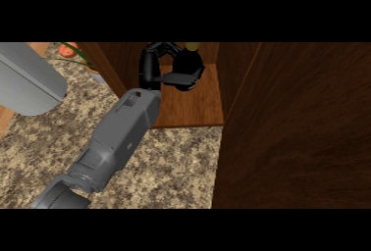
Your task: Pick up the wine, place it into the cabinet and close the cabinet
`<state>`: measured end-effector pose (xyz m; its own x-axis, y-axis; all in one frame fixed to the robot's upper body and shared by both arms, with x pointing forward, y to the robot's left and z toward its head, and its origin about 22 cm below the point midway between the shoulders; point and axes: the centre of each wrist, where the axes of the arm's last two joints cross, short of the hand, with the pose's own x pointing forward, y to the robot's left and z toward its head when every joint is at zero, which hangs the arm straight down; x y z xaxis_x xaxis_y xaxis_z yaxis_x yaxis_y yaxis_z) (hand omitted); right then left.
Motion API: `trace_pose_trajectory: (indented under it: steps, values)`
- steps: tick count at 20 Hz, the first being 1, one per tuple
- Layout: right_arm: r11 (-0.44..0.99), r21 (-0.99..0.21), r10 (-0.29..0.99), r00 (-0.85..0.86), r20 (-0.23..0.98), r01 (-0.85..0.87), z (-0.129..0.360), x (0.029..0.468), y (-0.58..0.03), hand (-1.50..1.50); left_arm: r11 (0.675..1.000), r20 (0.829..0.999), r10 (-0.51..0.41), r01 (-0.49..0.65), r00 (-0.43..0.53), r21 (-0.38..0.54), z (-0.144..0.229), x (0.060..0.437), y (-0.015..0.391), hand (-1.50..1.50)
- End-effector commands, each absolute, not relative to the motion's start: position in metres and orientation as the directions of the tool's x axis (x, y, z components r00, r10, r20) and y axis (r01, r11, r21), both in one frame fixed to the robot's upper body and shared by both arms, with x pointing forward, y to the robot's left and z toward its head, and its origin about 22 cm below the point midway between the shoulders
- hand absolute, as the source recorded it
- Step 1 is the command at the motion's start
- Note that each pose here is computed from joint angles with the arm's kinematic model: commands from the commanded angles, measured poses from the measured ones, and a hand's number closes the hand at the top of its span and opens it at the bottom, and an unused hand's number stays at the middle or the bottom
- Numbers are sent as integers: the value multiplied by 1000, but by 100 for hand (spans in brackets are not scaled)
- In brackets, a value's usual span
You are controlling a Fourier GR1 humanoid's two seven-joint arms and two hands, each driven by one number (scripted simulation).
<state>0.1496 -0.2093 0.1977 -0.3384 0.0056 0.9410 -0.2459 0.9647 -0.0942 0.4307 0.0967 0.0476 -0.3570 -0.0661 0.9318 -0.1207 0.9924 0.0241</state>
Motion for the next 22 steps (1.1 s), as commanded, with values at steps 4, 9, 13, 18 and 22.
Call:
trace_pose_trajectory:
  steps: [4, 9, 13, 18, 22]
  values:
    - [950, -63, -51, -352, 935, -307, 205, 147, -204, -150, 985, 957, 25, -158, -290, -74, 49, 435, 95, 150]
    - [955, -57, -58, -369, 928, -292, 198, 144, -207, -150, 974, 954, 112, -158, -279, -161, 53, 438, 95, 150]
    - [950, -75, -36, -347, 937, -302, 199, 136, -208, -150, 975, 961, 105, -162, -258, -150, 36, 432, 102, 150]
    - [959, -60, -47, -362, 931, -278, 203, 141, -202, -150, 977, 962, 71, -174, -264, -120, 41, 435, 99, 150]
    - [945, -80, -47, -371, 927, -318, 207, 140, -200, -150, 979, 960, 14, -192, -281, -71, 26, 430, 109, 150]
